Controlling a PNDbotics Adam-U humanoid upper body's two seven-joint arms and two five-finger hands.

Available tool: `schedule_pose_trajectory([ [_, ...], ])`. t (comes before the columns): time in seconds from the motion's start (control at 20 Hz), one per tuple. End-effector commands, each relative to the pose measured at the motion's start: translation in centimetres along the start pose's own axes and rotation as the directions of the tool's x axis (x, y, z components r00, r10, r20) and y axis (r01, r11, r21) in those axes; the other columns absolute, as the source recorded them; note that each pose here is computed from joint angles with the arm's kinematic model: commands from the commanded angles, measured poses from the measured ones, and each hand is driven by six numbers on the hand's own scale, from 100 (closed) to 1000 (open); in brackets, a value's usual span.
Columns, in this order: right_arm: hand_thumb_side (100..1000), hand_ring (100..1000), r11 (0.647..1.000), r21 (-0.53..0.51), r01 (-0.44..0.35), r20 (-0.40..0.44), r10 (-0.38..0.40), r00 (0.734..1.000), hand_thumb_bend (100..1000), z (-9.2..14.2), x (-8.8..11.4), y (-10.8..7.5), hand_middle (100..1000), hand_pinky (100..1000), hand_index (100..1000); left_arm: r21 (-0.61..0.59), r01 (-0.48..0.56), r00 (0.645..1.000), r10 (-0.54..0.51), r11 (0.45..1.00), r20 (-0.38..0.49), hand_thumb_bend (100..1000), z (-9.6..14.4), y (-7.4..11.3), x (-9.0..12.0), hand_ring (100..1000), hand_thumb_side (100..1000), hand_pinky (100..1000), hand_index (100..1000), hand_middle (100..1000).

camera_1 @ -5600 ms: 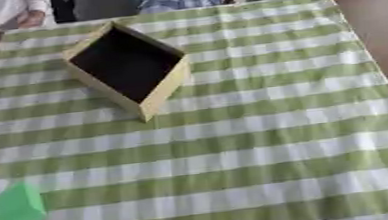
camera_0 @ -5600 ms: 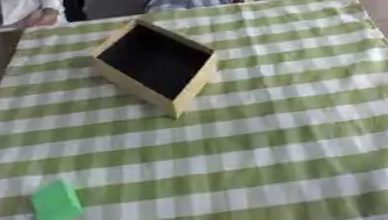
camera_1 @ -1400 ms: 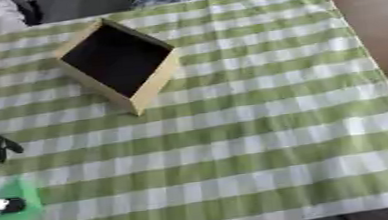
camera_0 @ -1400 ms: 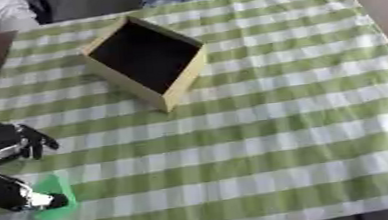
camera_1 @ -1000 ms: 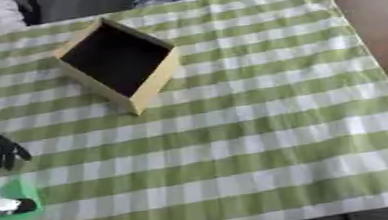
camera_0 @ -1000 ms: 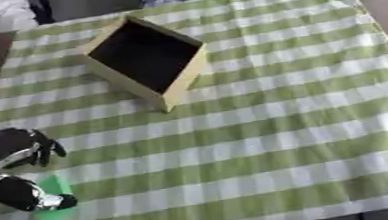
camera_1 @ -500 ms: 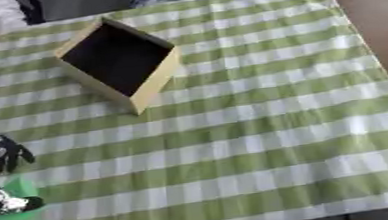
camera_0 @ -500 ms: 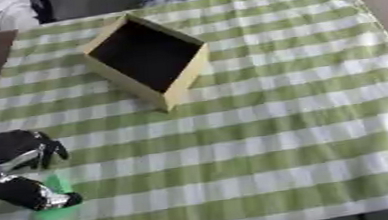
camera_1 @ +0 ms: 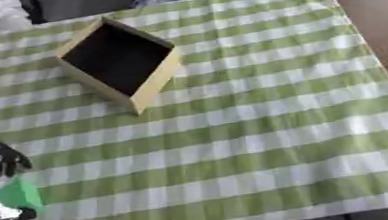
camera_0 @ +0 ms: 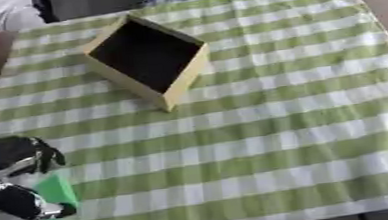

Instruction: Pick up objects on the table and place them in the box.

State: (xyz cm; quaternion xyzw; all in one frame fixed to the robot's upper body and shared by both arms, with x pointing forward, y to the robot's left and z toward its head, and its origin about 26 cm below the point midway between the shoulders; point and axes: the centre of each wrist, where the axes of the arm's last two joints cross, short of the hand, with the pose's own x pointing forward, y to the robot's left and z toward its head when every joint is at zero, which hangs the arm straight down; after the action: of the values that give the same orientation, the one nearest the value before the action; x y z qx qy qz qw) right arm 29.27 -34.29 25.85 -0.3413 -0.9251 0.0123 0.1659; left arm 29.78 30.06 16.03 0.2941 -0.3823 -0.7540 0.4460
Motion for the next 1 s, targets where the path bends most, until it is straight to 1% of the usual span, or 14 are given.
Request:
schedule_pose_trajectory([
  [0.05,967,796,1.000,-0.007,0.001,0.030,-0.001,1.000,100,-0.76,0.48,-0.38,717,571,923,0.003,0.035,0.999,-0.035,0.999,-0.036,613,0.78,0.76,-0.70,589,608,637,801,565],
  [0.25,968,795,1.000,-0.010,0.002,0.029,-0.001,1.000,100,-0.73,0.47,-0.38,715,570,924,0.006,0.030,0.999,-0.030,1.000,-0.043,585,0.51,0.63,-0.66,573,591,617,780,549],
  [0.45,968,796,1.000,-0.014,0.002,0.023,-0.002,1.000,100,-0.63,0.43,-0.38,715,569,924,0.012,0.016,0.999,-0.016,1.000,-0.044,545,0.22,0.44,-0.53,539,566,574,742,516],
  [0.5,968,796,1.000,-0.015,0.002,0.022,-0.002,1.000,100,-0.61,0.42,-0.40,715,569,924,0.016,0.011,0.999,-0.011,1.000,-0.040,523,0.17,0.42,-0.44,523,543,553,713,501],
  [0.6,968,796,1.000,-0.017,0.001,0.022,-0.001,1.000,100,-0.62,0.41,-0.42,715,570,924,0.025,0.001,0.999,0.000,1.000,-0.033,510,0.13,0.43,-0.33,491,495,517,671,475],
  [0.65,968,796,1.000,-0.017,0.001,0.022,-0.001,1.000,100,-0.63,0.41,-0.42,715,570,924,0.029,-0.004,1.000,0.005,1.000,-0.031,508,0.13,0.44,-0.31,489,488,513,668,473],
  [0.7,968,796,1.000,-0.017,0.001,0.023,0.000,1.000,100,-0.64,0.42,-0.42,715,570,924,0.031,-0.008,1.000,0.009,0.999,-0.029,488,0.13,0.43,-0.29,467,426,481,646,461],
  [0.75,968,796,1.000,-0.017,0.001,0.023,0.000,1.000,100,-0.64,0.42,-0.43,715,570,924,0.033,-0.012,1.000,0.013,0.999,-0.026,483,0.14,0.43,-0.28,460,414,470,641,458],
  [0.8,968,796,1.000,-0.017,0.000,0.023,0.000,1.000,100,-0.65,0.42,-0.44,715,570,924,0.035,-0.016,1.000,0.017,0.999,-0.024,462,0.15,0.46,-0.27,451,360,447,621,455],
  [0.85,968,796,1.000,-0.017,0.000,0.023,0.000,1.000,100,-0.66,0.42,-0.44,715,570,924,0.038,-0.022,0.999,0.023,0.999,-0.023,450,0.17,0.49,-0.29,452,340,447,612,455],
  [0.9,968,796,1.000,-0.017,0.000,0.023,0.000,1.000,100,-0.66,0.42,-0.44,715,570,924,0.043,-0.028,0.999,0.029,0.999,-0.024,416,0.21,0.54,-0.32,445,270,430,593,451],
  [0.95,968,797,1.000,-0.016,-0.001,0.023,0.001,1.000,100,-0.65,0.42,-0.45,715,570,924,0.049,-0.034,0.999,0.035,0.998,-0.026,404,0.26,0.63,-0.37,443,256,427,588,448],
  [1.0,968,797,1.000,-0.016,-0.001,0.023,0.002,1.000,100,-0.65,0.41,-0.47,715,570,924,0.057,-0.040,0.999,0.042,0.998,-0.029,377,0.33,0.74,-0.43,432,192,405,572,437],
])
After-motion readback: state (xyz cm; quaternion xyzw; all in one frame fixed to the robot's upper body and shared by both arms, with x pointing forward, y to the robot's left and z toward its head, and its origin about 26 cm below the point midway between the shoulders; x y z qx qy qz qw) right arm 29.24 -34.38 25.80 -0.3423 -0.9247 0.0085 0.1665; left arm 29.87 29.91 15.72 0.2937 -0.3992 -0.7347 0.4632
